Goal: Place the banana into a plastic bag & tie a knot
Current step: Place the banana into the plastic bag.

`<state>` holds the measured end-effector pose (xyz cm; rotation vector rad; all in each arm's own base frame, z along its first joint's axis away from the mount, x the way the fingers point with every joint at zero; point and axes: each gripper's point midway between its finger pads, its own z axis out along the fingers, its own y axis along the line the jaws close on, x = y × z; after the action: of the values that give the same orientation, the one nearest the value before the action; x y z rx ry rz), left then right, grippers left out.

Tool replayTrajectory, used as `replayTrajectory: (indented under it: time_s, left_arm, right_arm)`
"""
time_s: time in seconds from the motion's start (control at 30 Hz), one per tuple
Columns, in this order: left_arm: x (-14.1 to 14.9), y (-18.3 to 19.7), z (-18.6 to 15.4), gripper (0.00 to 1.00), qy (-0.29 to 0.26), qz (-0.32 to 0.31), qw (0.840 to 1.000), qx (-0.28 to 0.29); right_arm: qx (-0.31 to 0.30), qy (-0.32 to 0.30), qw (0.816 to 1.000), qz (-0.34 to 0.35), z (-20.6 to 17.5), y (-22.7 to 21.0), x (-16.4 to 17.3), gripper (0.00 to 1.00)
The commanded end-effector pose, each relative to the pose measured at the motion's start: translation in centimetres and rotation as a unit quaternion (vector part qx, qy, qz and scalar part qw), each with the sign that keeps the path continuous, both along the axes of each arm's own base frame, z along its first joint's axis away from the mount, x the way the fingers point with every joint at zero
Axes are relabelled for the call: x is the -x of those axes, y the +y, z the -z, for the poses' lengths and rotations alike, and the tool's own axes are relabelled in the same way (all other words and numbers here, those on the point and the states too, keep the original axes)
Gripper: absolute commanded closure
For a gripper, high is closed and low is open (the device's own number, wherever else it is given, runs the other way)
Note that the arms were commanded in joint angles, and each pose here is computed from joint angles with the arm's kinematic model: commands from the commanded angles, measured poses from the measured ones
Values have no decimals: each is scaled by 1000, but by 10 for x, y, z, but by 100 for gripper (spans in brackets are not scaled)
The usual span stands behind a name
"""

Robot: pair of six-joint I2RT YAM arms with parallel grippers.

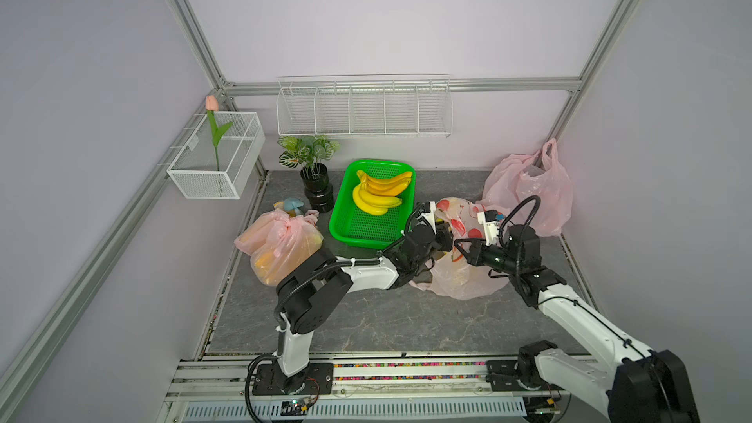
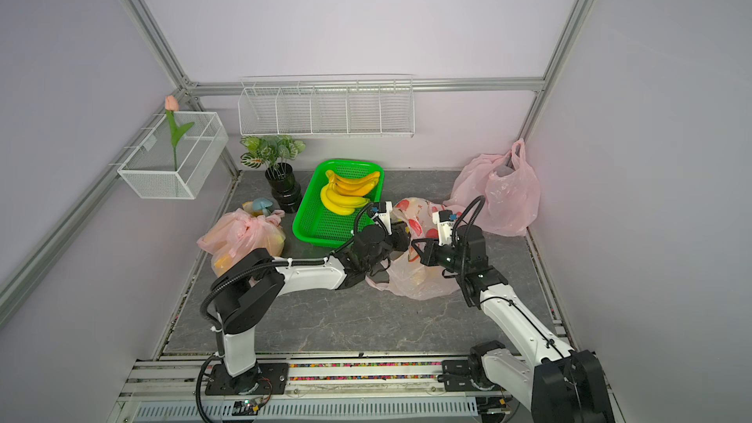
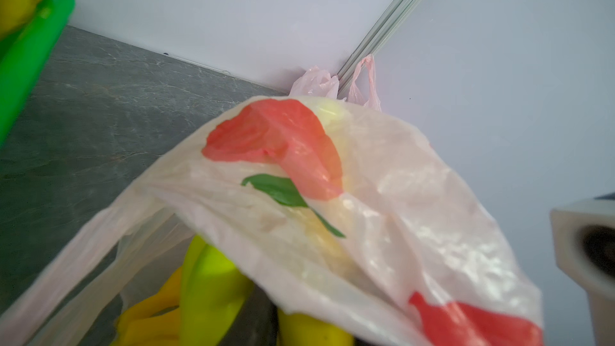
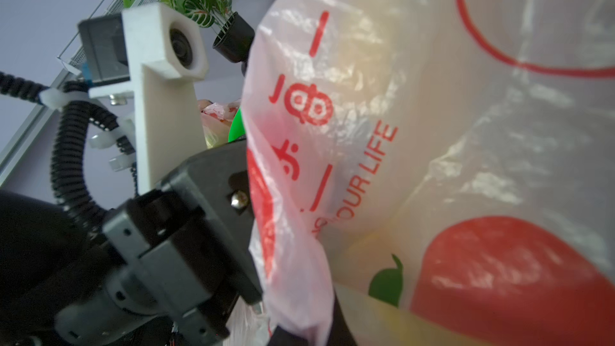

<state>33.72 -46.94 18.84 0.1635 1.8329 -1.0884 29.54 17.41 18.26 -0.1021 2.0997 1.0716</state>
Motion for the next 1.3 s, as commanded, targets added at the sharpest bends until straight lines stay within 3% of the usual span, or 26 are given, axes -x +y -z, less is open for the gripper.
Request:
replayTrajectory:
  time_s: [0.0,0.07,0.27,0.5,0.63,0.77,0.97,1.07,1.27]
  left_arm:
    - [-2,-28,-8,82,0,58,997,44]
    - [-1,-40,-3,79,4,84,995,48]
    - [0,-58,32,64,63,113,992,-8]
    - [-1,-43,41,34,70,93,990,-78]
    - [1,-41,42,33,68,95,989,-88]
    - [3,-45,46,45,72,106,989,-80]
    - [5,-53,36,45,68,122,989,-49]
    - [4,-62,22,64,63,131,989,-31]
    - [-4,-70,-13,84,54,124,990,37]
  right_arm:
    - [-18,6,1000,-21,3,4,7,93]
    - [-19,7,1000,-16,6,1,6,94]
    - [-25,16,999,23,13,-21,-1,93]
    - [-44,27,995,81,17,-53,-6,93]
    - [-38,40,993,101,24,-61,-7,93]
    - [-17,49,992,116,35,-67,-7,93]
    - [9,76,990,116,57,-68,-4,93]
    - [8,75,992,103,60,-61,-2,93]
    - [-32,26,997,60,25,-42,0,93]
